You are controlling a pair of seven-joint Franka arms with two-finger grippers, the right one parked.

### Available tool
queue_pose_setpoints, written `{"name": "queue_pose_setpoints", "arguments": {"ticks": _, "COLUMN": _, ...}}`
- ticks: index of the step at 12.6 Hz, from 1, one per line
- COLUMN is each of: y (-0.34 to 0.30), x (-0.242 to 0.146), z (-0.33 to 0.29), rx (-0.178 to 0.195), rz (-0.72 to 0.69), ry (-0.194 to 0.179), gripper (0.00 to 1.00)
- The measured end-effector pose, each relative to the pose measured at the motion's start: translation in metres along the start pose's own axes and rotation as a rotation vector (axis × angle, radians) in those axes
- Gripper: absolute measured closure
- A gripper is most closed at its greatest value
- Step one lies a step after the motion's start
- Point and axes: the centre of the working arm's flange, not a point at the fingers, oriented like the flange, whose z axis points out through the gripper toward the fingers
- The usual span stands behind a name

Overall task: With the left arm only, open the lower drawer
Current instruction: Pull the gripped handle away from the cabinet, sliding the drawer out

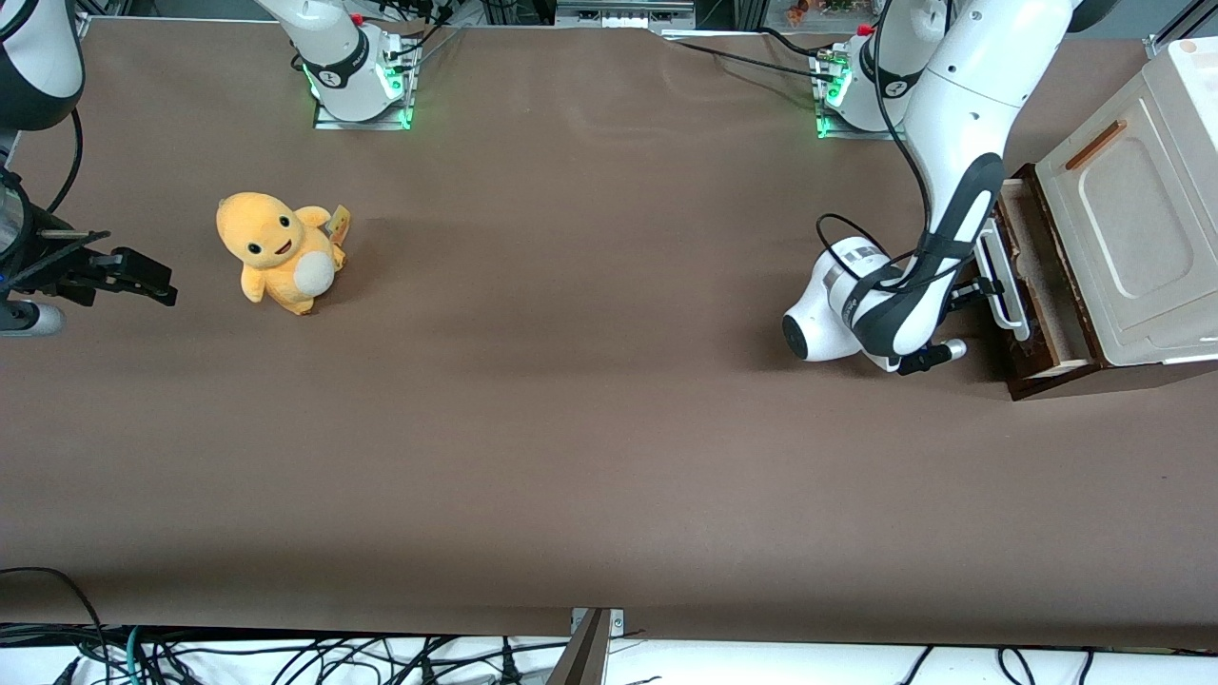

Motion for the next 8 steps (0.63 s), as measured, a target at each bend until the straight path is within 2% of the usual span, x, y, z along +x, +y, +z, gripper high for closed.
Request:
{"name": "queue_pose_setpoints", "arguments": {"ticks": 3, "y": -0.0009, "x": -0.0018, "z": -0.007, "rx": -0.011, "rz": -0.001, "ry": -0.004, "gripper": 0.81}}
{"name": "queue_pose_setpoints", "arguments": {"ticks": 8, "y": -0.0005, "x": -0.002, "z": -0.008, "rx": -0.01, "rz": -0.001, "ry": -0.006, "gripper": 0.81}}
